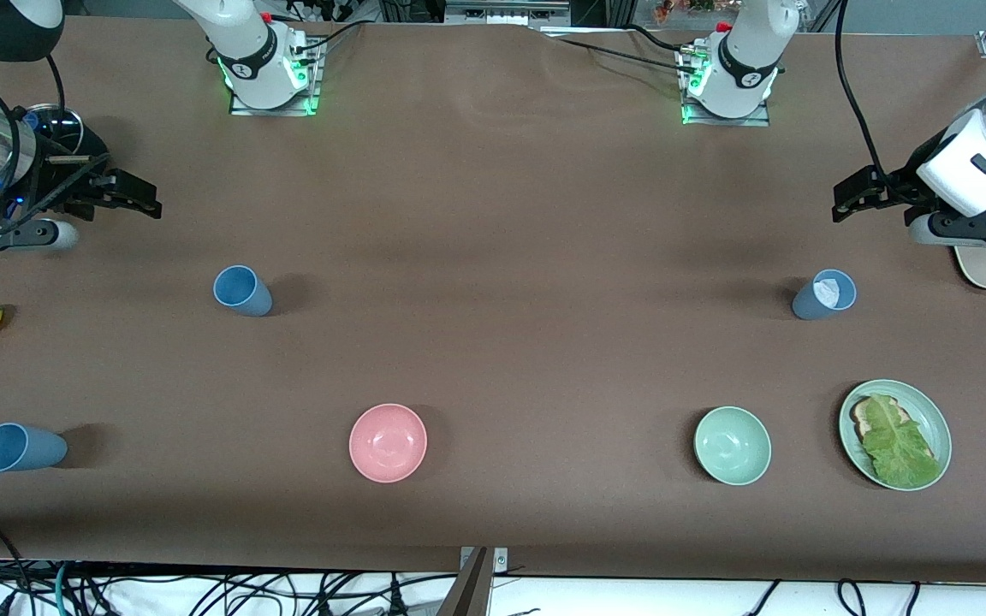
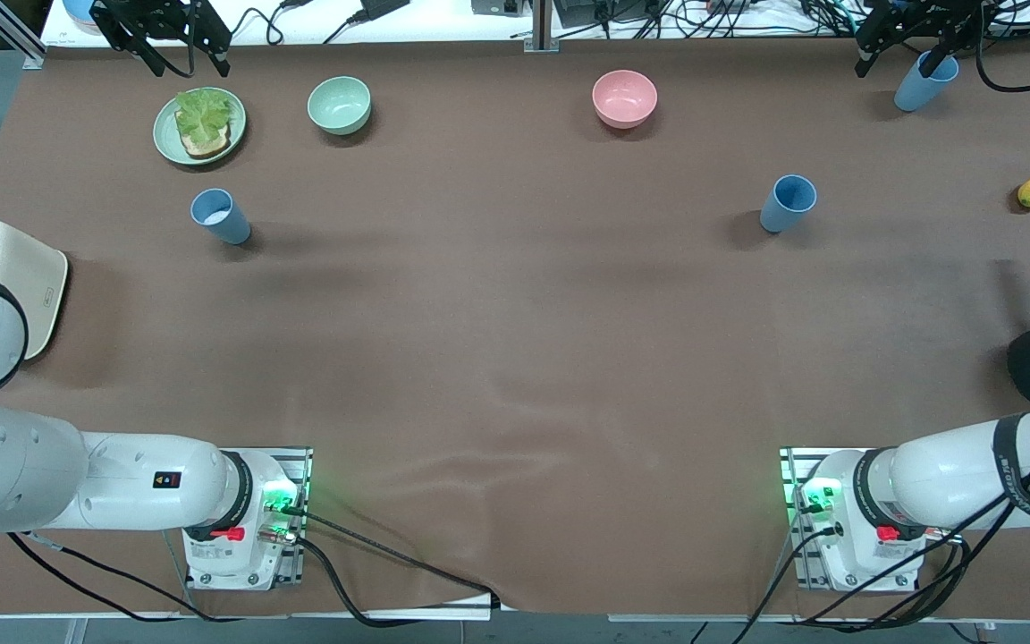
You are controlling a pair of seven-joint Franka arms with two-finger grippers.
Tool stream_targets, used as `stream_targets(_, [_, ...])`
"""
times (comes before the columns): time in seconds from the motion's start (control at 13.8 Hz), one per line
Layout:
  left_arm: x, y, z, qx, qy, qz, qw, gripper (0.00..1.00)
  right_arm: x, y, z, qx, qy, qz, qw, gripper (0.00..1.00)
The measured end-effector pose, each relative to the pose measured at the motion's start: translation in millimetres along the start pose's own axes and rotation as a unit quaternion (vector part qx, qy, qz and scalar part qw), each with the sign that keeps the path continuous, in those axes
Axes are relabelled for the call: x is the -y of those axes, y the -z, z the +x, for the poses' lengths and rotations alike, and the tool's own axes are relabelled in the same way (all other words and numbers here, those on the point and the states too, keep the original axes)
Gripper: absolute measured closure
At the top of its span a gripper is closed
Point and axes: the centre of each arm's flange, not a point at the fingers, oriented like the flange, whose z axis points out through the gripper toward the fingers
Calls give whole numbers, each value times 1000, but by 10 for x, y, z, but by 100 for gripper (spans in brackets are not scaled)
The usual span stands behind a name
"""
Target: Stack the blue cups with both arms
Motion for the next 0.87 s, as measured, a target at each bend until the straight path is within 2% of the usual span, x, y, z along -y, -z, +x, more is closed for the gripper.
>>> stream_targets(0.87, [44, -15, -18, 9, 4, 0, 1000, 0, 0, -1, 0, 0, 0, 0, 1000, 0])
